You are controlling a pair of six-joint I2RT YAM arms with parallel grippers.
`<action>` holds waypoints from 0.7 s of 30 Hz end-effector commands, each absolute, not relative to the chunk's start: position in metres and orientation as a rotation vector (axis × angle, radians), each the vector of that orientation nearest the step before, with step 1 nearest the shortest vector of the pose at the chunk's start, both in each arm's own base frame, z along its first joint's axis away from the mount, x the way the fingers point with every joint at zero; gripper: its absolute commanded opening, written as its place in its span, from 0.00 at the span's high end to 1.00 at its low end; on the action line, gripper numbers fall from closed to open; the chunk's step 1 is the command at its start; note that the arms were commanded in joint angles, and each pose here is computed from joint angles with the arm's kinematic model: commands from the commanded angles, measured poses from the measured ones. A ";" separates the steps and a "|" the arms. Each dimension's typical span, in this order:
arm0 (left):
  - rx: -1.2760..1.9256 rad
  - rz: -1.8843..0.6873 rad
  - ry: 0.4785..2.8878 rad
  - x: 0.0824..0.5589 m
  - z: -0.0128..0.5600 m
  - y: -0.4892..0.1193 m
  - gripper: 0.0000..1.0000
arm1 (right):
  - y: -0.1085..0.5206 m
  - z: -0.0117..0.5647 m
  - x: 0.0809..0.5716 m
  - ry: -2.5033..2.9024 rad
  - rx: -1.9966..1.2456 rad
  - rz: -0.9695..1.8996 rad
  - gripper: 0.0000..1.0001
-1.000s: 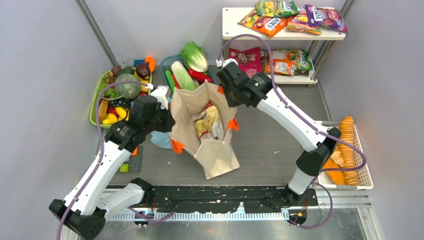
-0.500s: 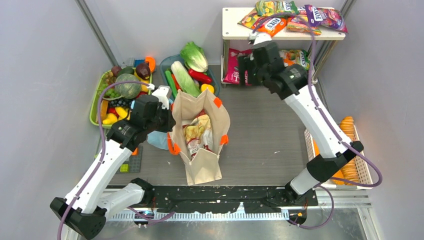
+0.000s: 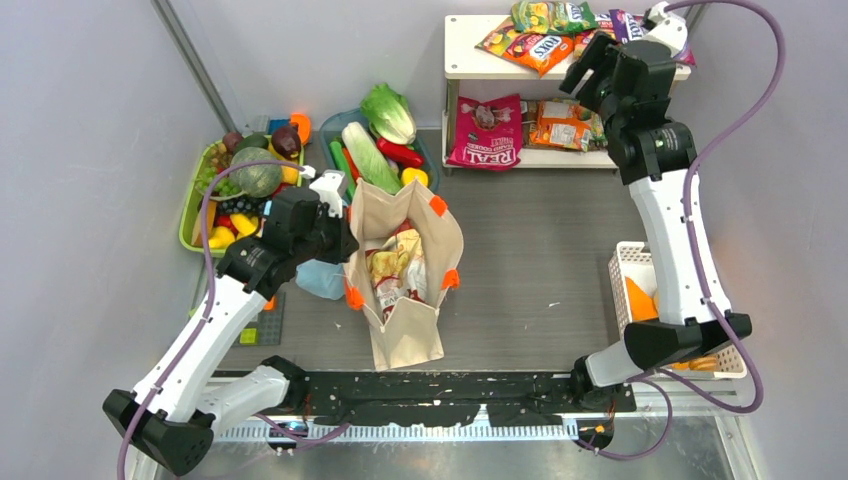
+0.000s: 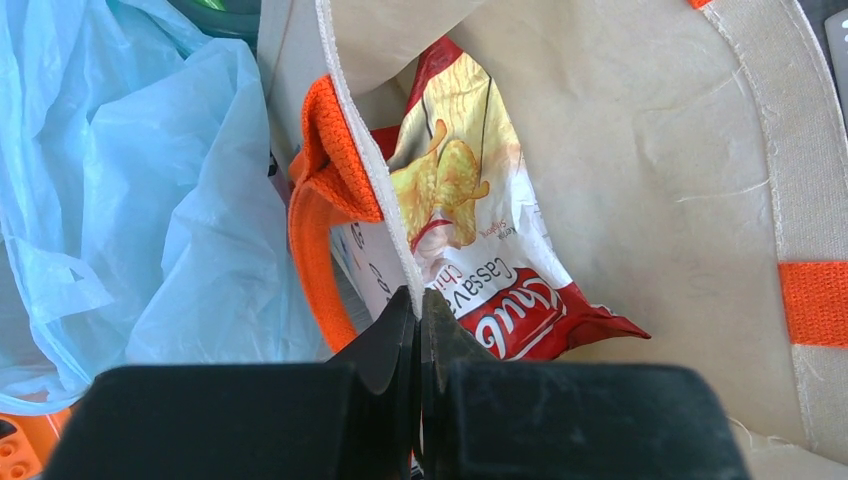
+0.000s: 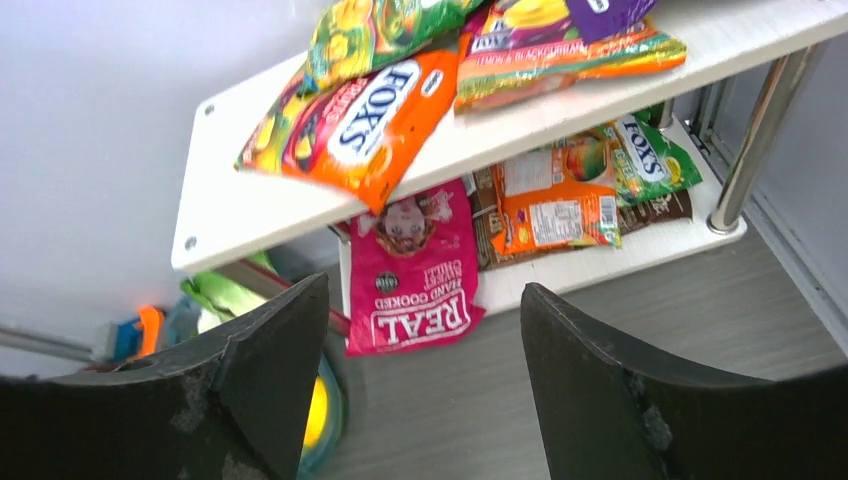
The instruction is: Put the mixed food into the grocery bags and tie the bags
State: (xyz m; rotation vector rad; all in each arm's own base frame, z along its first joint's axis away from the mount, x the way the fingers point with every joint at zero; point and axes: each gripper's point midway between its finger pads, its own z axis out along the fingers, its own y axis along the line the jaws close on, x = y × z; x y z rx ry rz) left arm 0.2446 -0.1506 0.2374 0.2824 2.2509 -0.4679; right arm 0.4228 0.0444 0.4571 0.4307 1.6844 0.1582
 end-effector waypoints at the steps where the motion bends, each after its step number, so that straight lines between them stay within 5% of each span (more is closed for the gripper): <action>1: 0.305 -0.494 2.165 0.252 0.252 -0.155 1.00 | 0.037 0.487 0.453 1.565 0.500 0.298 0.22; 7: 0.307 -0.500 2.155 0.252 0.252 -0.156 1.00 | 0.006 0.483 0.479 1.481 0.748 0.328 0.29; 21: 0.314 -0.468 2.176 0.257 0.246 -0.154 1.00 | -0.115 0.470 0.502 1.426 0.935 0.216 0.26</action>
